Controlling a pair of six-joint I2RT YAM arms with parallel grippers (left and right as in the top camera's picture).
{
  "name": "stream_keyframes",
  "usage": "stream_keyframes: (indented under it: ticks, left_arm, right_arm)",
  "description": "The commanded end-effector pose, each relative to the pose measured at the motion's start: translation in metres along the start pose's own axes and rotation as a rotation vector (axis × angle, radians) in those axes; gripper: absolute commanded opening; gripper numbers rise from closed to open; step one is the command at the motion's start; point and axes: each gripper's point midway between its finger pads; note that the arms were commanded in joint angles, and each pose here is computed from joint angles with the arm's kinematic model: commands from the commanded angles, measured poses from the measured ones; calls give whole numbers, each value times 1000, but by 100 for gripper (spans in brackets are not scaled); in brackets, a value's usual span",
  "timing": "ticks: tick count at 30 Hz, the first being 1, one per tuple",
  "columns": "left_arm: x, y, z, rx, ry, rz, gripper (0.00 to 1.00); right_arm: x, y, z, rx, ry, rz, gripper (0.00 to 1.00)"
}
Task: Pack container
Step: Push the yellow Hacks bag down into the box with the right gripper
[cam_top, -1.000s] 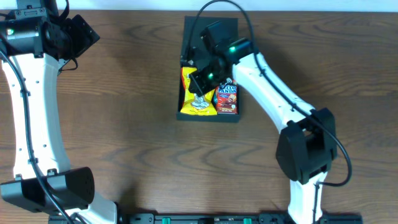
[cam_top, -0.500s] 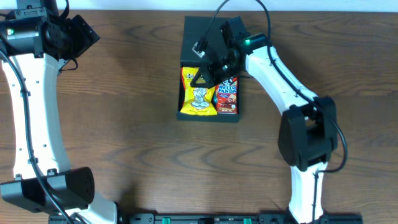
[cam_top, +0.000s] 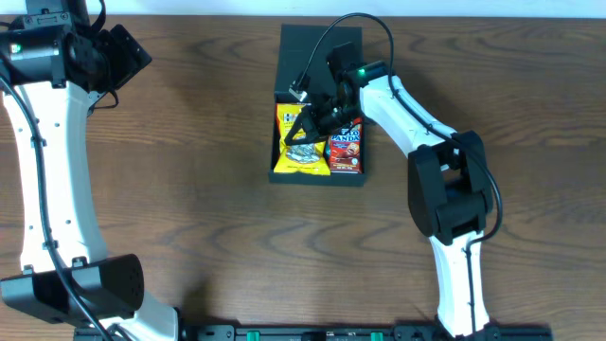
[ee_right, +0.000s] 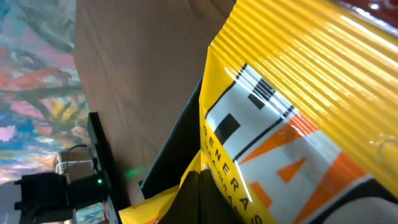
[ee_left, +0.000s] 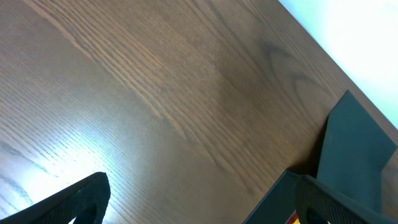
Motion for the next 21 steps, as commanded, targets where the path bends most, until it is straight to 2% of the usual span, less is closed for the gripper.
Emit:
stream_keyframes:
  ticks: [1, 6, 13, 16, 21]
  left_arm:
    - [4, 0, 6, 19, -27, 5, 95]
    - [4, 0, 6, 19, -27, 4, 95]
    - [4, 0, 6, 19, -28, 5, 95]
    - [4, 0, 6, 19, -27, 4, 95]
    - [4, 1, 6, 20, -29, 6, 95]
  right_arm:
    - [12, 8, -32, 53, 77, 31, 1]
    - [-3, 0, -6, 36, 0, 12, 2]
    - [-60, -15, 51, -153, 45, -82, 1]
    - [-69, -3, 69, -202, 5, -59, 2]
    - [-62, 35, 96, -243, -163, 42, 1]
Point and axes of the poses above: each gripper's point midway between its finger pads, its own x axis out along the fingers, its own z axis along the line the jaws close on, y = z × x, and after that the axes turned 1 degree about -x, right-handed
